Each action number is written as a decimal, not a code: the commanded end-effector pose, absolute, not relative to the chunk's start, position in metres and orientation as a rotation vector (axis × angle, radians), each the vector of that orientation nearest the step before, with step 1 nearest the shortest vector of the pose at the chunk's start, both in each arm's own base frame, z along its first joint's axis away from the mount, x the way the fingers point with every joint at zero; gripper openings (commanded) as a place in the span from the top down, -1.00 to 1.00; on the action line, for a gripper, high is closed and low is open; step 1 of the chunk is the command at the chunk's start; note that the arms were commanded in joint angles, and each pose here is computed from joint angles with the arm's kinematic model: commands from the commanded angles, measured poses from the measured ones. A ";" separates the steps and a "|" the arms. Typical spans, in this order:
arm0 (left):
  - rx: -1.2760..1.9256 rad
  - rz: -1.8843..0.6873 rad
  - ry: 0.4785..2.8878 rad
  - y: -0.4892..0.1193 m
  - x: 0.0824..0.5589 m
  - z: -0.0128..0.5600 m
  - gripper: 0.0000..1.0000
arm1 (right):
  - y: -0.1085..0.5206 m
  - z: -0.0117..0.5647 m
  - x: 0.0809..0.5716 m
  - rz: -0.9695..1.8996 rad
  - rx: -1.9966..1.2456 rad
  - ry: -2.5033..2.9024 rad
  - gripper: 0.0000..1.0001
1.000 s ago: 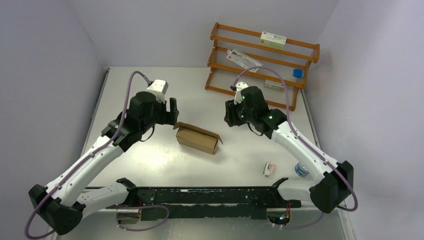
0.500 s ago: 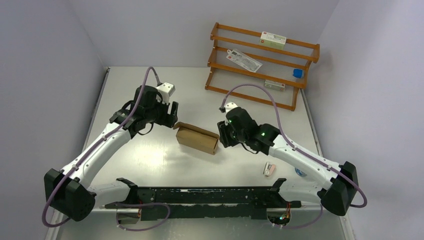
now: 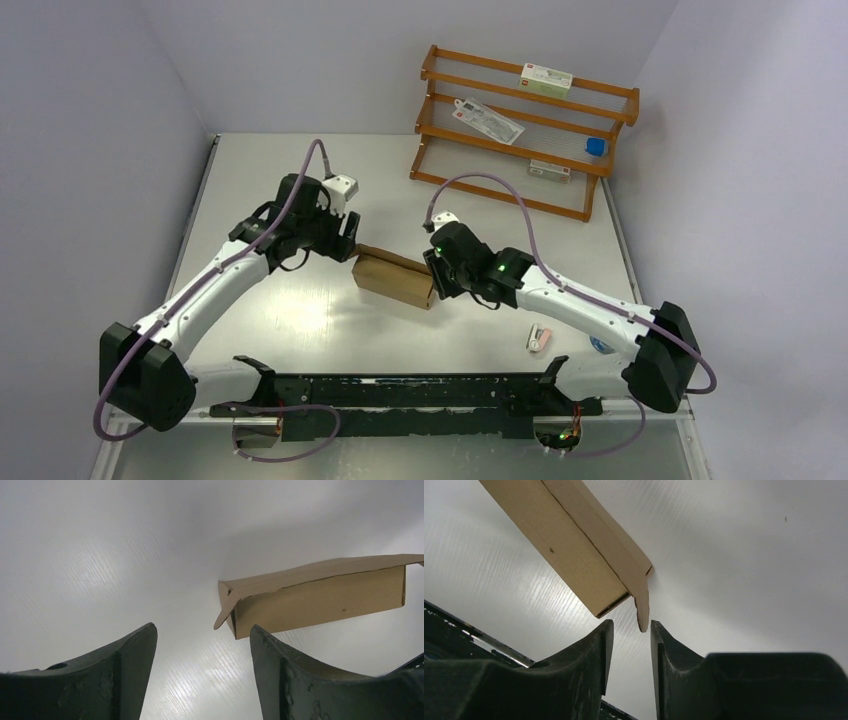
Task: Fold the paper box
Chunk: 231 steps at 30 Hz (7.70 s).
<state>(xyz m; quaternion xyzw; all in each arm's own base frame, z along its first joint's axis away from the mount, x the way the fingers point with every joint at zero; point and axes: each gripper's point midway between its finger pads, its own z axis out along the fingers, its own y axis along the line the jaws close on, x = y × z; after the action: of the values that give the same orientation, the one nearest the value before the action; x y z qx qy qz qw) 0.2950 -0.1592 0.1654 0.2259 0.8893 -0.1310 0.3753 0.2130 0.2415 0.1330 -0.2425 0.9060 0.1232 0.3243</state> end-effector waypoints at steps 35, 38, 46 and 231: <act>0.670 -0.543 2.400 -0.186 0.282 0.140 0.49 | 0.249 0.133 0.230 0.235 -0.617 2.350 0.87; 0.598 -0.572 2.432 -0.189 0.276 0.139 0.66 | 0.249 0.134 0.231 0.226 -0.606 2.353 0.87; 0.457 -0.619 2.475 -0.198 0.263 0.134 0.81 | 0.259 0.126 0.228 0.241 -0.587 2.396 0.96; -0.070 -0.354 2.330 -0.182 0.221 0.093 0.90 | 0.273 0.178 0.237 0.539 -0.280 2.181 0.02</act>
<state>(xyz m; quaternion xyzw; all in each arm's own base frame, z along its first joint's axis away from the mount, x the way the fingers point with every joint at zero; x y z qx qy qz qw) 0.2355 -0.1878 0.1119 -0.0485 0.8977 -0.1564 0.4091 0.2323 0.2673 0.1399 -0.1337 0.8895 0.1771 0.3995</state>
